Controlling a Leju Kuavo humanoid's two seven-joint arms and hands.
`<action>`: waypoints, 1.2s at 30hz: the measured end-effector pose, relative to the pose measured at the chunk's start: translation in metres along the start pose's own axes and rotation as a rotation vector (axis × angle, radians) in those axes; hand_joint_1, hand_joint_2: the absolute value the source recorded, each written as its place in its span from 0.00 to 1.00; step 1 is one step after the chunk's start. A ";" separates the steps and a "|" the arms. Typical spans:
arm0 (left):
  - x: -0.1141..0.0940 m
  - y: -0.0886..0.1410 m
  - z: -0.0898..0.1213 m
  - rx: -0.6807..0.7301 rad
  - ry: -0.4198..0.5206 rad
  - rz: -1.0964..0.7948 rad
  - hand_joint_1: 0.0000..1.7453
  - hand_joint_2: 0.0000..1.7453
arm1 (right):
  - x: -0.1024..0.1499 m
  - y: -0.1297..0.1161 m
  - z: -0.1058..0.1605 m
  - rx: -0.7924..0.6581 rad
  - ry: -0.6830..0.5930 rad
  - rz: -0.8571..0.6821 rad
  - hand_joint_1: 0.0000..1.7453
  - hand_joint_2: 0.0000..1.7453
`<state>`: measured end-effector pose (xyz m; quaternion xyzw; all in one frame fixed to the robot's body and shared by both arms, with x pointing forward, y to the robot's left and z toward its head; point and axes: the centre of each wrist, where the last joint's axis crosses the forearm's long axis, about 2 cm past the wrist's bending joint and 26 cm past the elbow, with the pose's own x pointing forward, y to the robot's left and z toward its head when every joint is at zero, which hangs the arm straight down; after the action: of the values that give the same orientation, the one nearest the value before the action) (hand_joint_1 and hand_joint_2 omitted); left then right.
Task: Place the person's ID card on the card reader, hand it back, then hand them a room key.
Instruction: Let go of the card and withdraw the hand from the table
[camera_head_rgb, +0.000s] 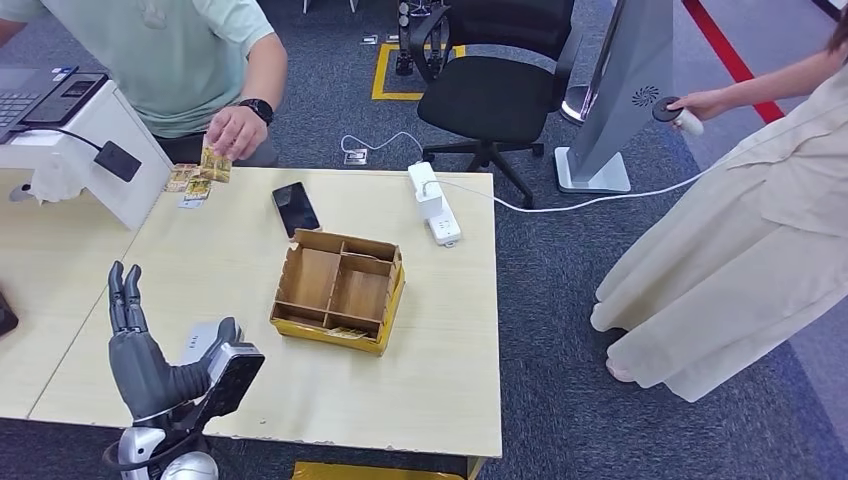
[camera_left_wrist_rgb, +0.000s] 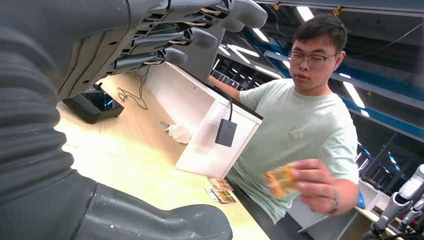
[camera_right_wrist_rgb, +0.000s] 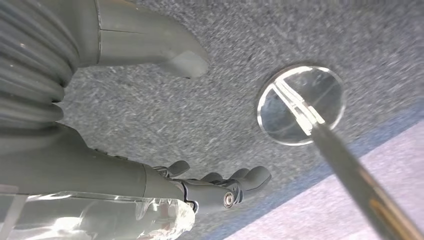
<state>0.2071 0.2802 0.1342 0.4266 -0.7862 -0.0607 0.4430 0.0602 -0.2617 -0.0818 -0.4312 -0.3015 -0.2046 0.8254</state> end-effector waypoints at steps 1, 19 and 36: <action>0.000 -0.001 0.000 0.005 0.008 0.011 0.00 1.00 | 0.001 0.000 0.000 -0.001 -0.005 -0.006 0.00 1.00; 0.005 -0.003 0.016 0.003 0.077 0.047 0.00 1.00 | 0.056 -0.025 0.005 0.041 -0.220 -0.241 0.00 1.00; 0.000 0.001 0.014 -0.035 -0.002 -0.055 0.00 1.00 | 0.105 -0.028 0.020 0.138 -0.426 -0.348 0.00 1.00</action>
<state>0.1960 0.2772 0.1266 0.4398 -0.7736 -0.0872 0.4477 0.1143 -0.2687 0.0146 -0.3491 -0.5509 -0.2272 0.7232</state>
